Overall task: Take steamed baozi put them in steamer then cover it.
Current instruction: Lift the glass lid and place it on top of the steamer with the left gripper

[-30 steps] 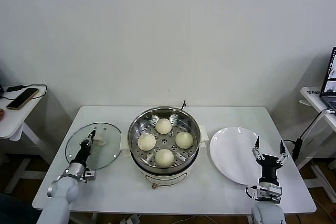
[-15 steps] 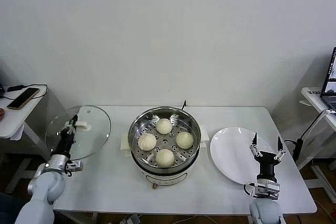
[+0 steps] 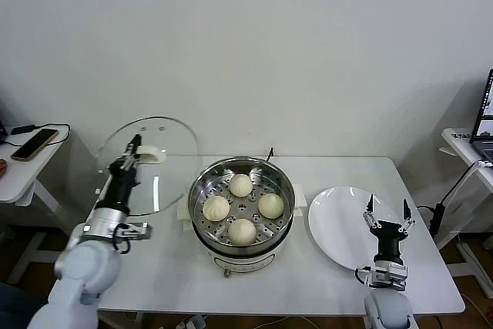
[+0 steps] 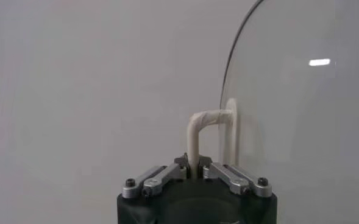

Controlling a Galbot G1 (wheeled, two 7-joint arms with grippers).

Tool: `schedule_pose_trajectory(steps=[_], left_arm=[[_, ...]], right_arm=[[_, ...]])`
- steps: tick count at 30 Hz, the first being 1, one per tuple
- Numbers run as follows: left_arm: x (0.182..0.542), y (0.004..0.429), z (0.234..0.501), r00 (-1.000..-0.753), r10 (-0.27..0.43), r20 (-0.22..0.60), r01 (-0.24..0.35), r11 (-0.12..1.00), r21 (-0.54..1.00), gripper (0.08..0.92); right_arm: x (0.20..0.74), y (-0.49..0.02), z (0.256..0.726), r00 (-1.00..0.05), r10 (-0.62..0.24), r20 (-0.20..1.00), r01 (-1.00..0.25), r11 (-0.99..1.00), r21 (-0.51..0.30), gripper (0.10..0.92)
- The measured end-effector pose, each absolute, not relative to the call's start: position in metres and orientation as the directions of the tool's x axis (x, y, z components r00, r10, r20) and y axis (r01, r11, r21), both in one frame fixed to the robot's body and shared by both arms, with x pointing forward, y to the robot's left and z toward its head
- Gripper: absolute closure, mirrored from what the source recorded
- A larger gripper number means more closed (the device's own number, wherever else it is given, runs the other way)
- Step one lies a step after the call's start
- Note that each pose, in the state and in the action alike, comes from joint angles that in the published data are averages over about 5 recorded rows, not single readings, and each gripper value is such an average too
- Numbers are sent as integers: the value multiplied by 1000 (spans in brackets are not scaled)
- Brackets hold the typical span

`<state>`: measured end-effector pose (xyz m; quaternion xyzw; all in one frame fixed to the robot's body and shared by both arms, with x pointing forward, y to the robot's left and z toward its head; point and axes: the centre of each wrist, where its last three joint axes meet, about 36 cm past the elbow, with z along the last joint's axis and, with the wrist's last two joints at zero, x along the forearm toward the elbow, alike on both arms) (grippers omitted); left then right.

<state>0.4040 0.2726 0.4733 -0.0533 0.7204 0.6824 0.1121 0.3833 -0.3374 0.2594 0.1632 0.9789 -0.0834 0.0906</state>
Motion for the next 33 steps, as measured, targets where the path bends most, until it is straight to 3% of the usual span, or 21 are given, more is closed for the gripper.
schedule_pose_trajectory(steps=[7, 15, 33], left_arm=[[387, 200, 490, -976, 120, -181, -165, 133, 977, 799], [377, 134, 489, -987, 125, -102, -81, 164, 983, 799], [381, 61, 462, -998, 69, 0, 7, 103, 995, 799]], right_arm=[[384, -336, 257, -939, 300, -169, 323, 936, -136, 200], [387, -333, 254, -942, 302, -149, 321, 938, -130, 200], [390, -334, 251, -942, 309, -132, 326, 936, -131, 200]])
